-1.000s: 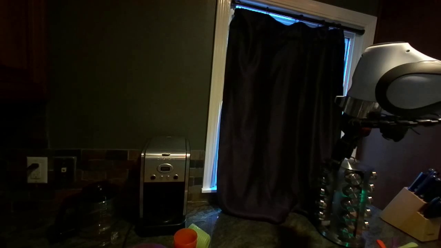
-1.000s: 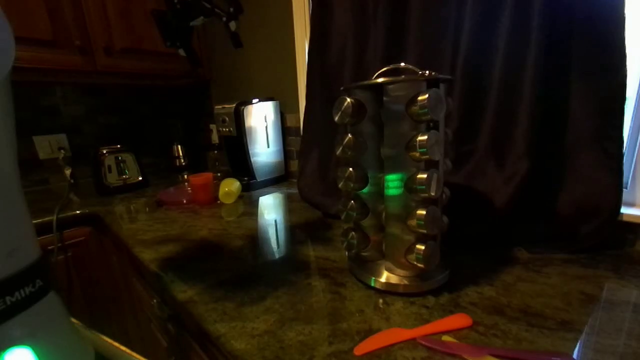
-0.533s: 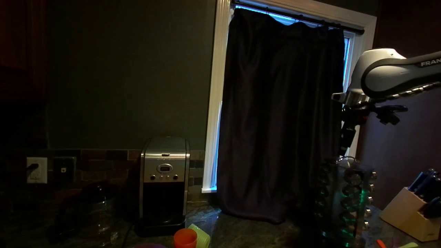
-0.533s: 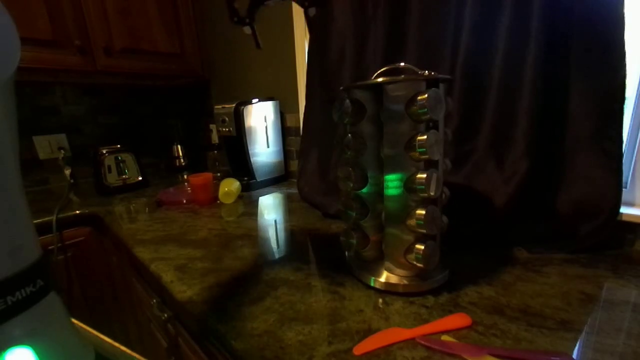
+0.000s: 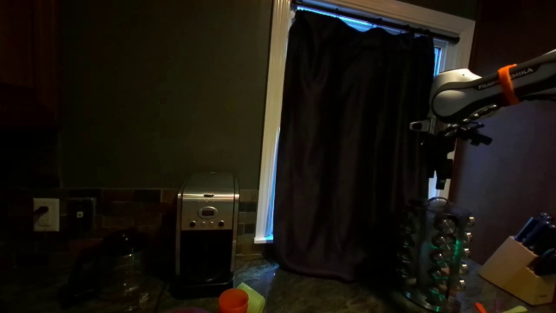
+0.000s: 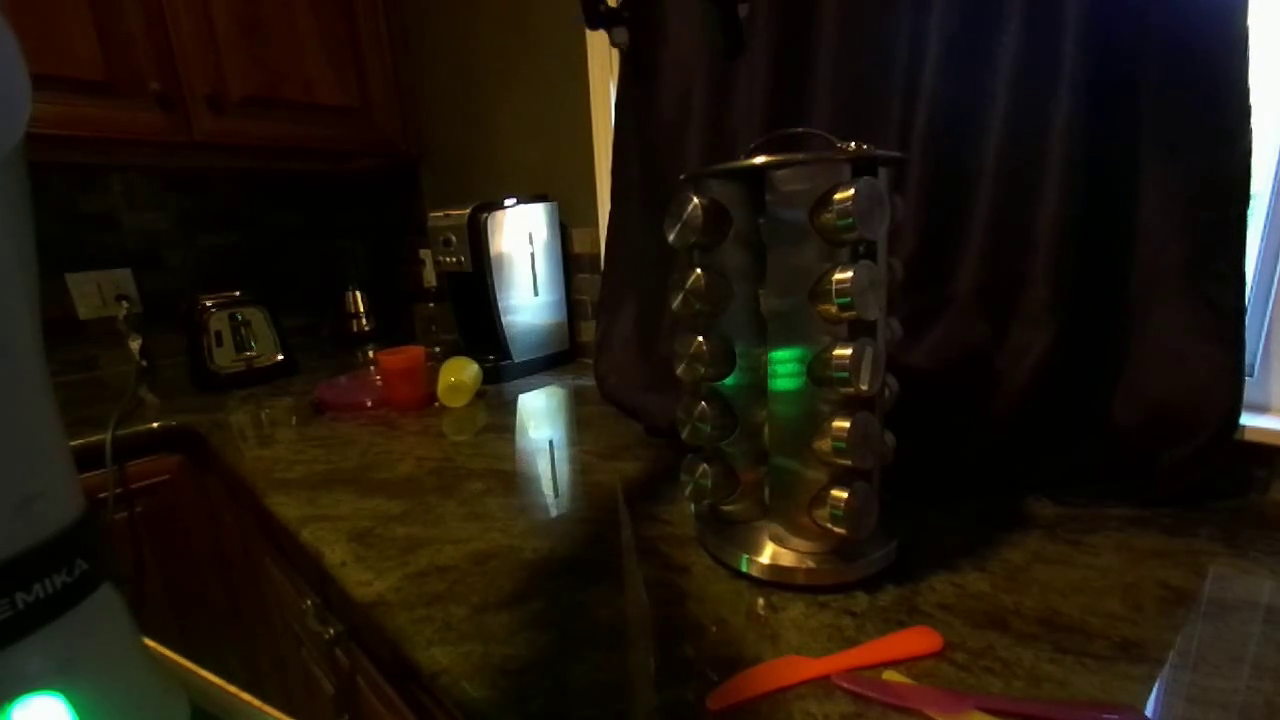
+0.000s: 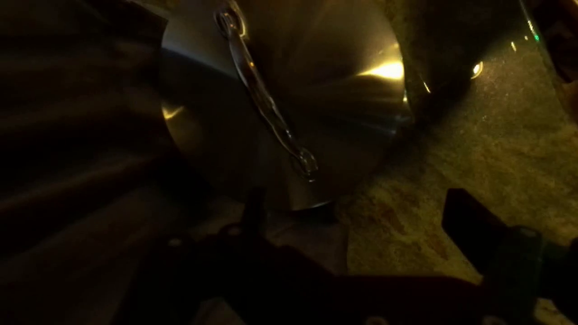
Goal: Move the seasoning rack to the left
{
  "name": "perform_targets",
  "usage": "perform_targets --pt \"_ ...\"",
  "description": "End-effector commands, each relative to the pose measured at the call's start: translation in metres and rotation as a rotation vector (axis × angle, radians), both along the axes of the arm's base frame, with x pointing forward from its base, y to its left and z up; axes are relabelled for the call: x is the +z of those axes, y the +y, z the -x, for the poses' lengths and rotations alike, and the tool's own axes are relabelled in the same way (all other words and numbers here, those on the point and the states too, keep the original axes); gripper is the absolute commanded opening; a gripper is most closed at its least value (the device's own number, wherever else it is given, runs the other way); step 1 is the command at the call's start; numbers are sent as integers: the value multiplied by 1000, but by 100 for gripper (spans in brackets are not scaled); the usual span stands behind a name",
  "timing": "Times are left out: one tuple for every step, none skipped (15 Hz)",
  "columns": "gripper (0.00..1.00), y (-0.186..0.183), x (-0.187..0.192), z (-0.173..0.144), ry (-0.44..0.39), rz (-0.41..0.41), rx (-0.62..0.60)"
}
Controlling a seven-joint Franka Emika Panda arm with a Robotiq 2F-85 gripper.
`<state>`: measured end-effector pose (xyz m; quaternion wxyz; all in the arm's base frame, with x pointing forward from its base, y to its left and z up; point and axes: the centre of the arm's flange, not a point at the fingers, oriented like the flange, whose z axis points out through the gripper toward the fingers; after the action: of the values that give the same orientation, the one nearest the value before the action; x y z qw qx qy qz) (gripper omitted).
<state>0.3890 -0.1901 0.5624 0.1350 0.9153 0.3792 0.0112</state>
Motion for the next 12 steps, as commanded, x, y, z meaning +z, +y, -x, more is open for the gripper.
perform_targets --pt "100 -1 -1 -2 6 4 5" --pt "100 -2 -1 -3 9 6 9" --pt "100 -2 -1 -3 9 7 11" --pt "100 -2 0 -4 8 8 12" --pt "100 -3 -6 -4 9 33 35" --pt "100 -9 -12 -9 -4 67 43" --pt "100 -12 -15 -13 -7 90 48" --pt "100 -18 -20 -19 5 94 59" --pt "100 -25 -26 -23 7 106 91" --pt "100 -31 -33 -27 -5 115 87" --pt "100 -38 -38 -31 12 114 109" --pt "100 -43 -43 -33 14 119 116"
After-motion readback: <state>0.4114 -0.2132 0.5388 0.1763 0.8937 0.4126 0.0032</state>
